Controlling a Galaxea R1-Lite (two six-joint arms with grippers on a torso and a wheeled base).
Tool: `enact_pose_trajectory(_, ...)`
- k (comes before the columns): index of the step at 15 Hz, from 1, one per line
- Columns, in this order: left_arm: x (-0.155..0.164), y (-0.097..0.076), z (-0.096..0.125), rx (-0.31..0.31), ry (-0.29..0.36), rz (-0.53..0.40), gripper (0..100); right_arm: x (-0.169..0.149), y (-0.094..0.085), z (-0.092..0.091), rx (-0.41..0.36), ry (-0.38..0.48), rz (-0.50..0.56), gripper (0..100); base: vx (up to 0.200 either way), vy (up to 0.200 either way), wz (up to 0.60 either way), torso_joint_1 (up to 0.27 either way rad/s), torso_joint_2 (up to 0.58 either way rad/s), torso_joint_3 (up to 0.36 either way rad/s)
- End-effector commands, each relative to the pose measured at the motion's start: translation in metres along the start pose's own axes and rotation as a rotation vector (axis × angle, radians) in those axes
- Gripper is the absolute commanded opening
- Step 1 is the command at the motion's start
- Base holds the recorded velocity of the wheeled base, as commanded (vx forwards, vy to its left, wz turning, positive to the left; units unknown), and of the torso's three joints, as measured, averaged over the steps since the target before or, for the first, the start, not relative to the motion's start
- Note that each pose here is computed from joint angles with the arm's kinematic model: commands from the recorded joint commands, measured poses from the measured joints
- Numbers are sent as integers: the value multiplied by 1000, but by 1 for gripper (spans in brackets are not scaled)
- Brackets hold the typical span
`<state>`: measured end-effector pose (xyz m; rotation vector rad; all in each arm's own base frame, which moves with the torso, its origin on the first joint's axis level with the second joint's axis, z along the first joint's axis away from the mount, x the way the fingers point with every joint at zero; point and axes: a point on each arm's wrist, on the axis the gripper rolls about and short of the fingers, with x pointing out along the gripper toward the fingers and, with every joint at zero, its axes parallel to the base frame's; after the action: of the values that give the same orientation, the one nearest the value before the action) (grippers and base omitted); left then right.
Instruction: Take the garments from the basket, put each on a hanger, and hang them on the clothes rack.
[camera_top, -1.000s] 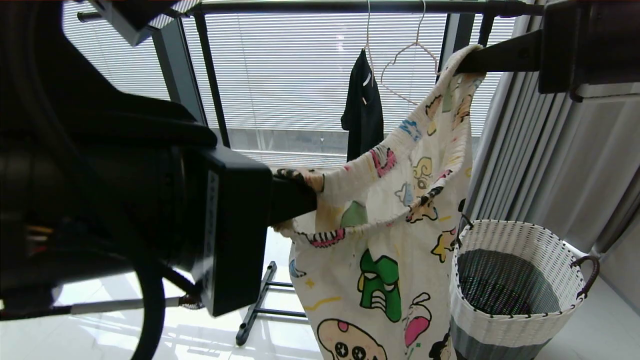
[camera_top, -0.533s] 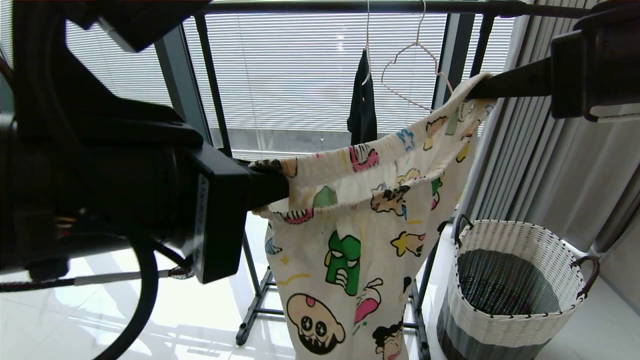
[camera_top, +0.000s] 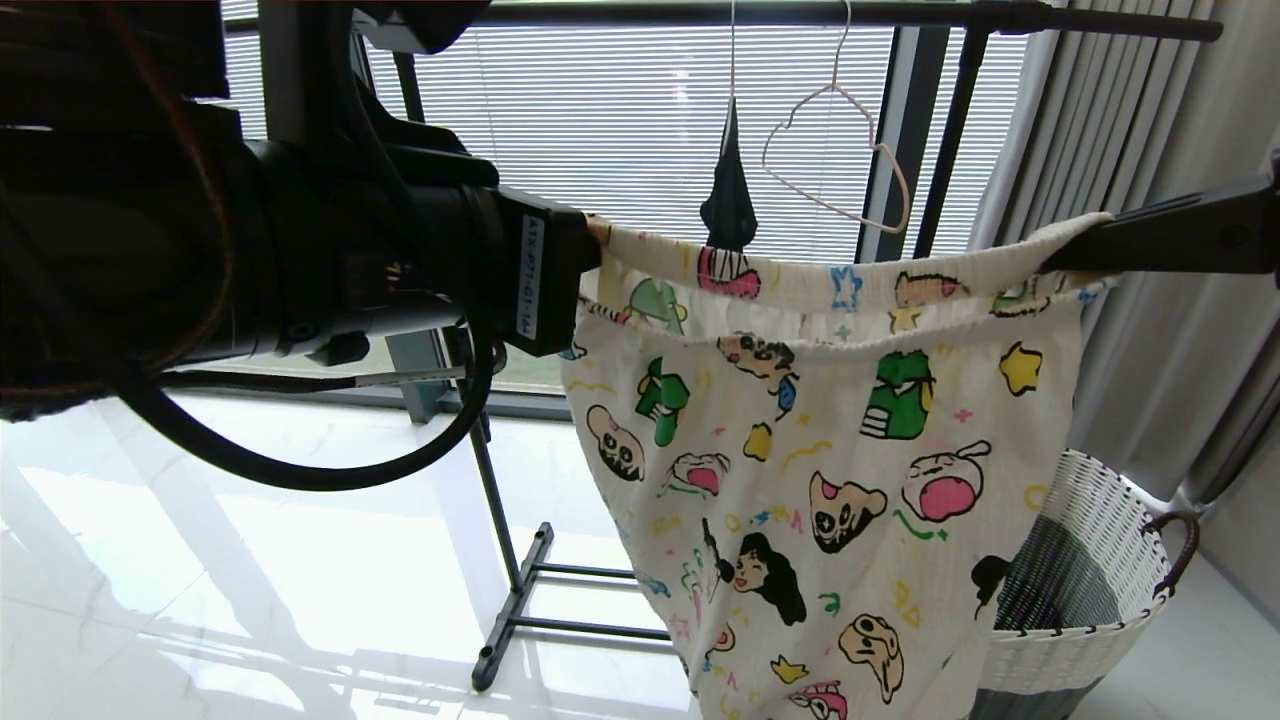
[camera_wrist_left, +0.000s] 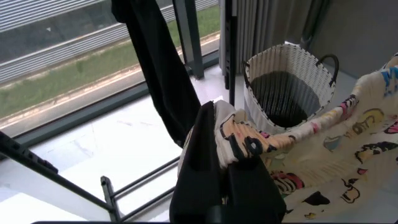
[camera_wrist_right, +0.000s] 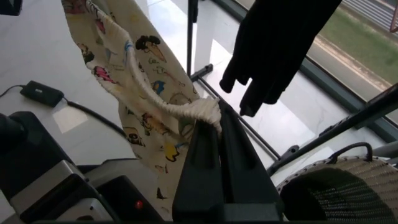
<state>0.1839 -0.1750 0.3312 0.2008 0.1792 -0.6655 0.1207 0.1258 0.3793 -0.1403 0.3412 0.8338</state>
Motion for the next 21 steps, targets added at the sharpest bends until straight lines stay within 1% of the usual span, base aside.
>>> enact_pose_trajectory(1, 5, 1, -2, 0, 13, 16, 0, -3, 0, -1, 1, -4, -3, 0, 0, 0, 0, 0, 0, 0)
enact_pose_trajectory(4, 8, 5, -4, -2, 30, 80, 0, -3, 0, -4, 2, 7, -9, 0, 0, 0, 0, 0, 0, 0)
enact_pose_trajectory(10, 9, 6, -4, 0, 31, 86, 0, -4, 0, -5, 5, 8, -8, 0, 0, 0, 0, 0, 0, 0)
enact_pose_trajectory(11, 9, 6, -4, 0, 31, 86, 0, -3, 0, -6, 5, 10, -9, 100, 0, 0, 0, 0, 0, 0)
enact_pose_trajectory(12, 10, 8, -5, -2, 35, 93, 0, -3, 0, -6, 8, 10, -11, 100, 0, 0, 0, 0, 0, 0)
enact_pose_trajectory(14, 15, 17, -9, -7, 54, 130, 0, -6, -1, -6, 8, 4, -14, 100, 0, 0, 0, 0, 0, 0)
enact_pose_trajectory(16, 22, 31, -16, 5, 92, 208, 0, -8, -2, -8, 13, 7, -21, 100, 0, 0, 0, 0, 0, 0)
enact_pose_trajectory(18, 22, 44, -28, 33, 144, 289, 0, -10, -9, -11, 30, 11, -68, 100, 0, 0, 0, 0, 0, 0)
enact_pose_trajectory(19, 20, 49, -32, 43, 163, 311, 0, -10, -16, -13, 42, 21, -127, 100, 0, 0, 0, 0, 0, 0)
enact_pose_trajectory(20, 13, 54, -35, 48, 169, 334, 0, -8, -24, -18, 55, 46, -214, 100, 0, 0, 0, 0, 0, 0)
enact_pose_trajectory(21, 5, 60, -39, 53, 179, 360, 0, -5, -32, -26, 69, 82, -328, 100, 0, 0, 0, 0, 0, 0)
